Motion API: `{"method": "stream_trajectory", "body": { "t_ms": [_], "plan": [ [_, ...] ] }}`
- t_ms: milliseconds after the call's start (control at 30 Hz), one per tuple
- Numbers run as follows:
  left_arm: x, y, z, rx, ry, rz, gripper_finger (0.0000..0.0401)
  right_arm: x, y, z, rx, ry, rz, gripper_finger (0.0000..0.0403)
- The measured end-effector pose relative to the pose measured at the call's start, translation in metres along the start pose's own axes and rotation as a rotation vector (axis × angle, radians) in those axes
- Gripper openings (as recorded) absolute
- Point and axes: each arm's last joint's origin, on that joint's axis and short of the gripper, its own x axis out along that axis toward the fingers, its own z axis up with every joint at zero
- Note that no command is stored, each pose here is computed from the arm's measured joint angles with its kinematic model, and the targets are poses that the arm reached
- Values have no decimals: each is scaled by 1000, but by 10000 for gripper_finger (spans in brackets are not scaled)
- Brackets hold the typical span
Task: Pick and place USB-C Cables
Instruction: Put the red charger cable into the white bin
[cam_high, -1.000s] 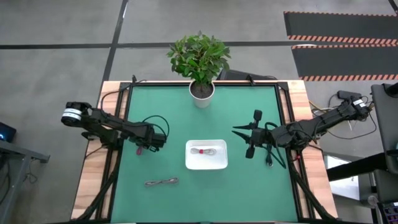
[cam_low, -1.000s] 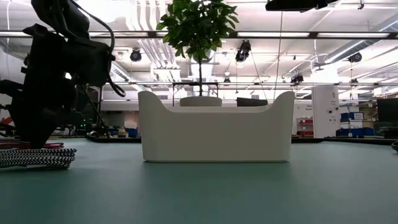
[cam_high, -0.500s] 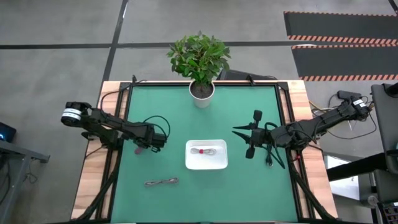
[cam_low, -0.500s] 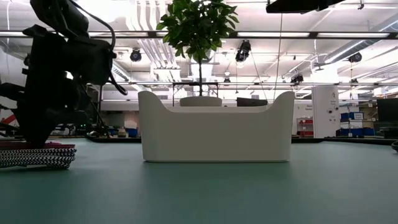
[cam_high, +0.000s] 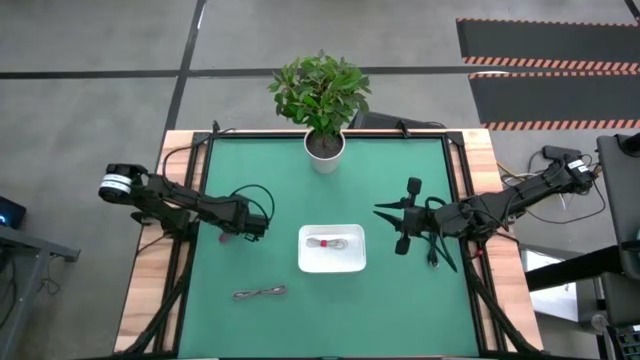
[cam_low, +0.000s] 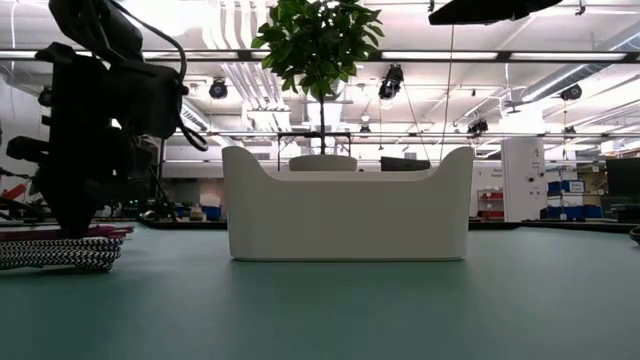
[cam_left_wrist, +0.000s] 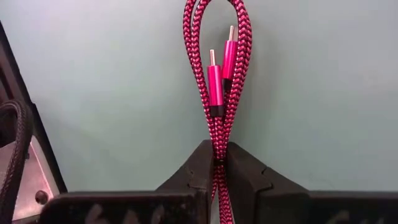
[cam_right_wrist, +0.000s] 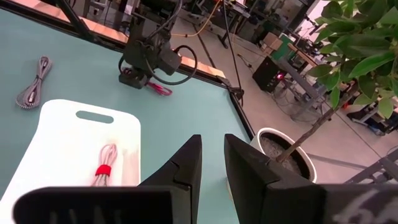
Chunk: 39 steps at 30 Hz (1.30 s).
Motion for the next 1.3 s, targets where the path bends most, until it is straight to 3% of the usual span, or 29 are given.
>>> {"method": "stream_trajectory", "body": {
  "t_ms": [267,500,800,1133,1300],
  "plan": [
    [-2,0,-1,8,58,-15,13,0,0,0,-23,-1,0,59],
    [-25,-2,3,54,79,-38,13,0,0,0,-16,3,1,59],
    [-68,-1,13,111,94,-4,13,0,0,0,-13,3,1,59],
    [-131,-4,11,183,97,-73,13,0,1,-6,-19,49,14,59],
    [-156,-8,5,202,125,-166,12,-1,1,-5,-5,46,14,59]
  ]
}}
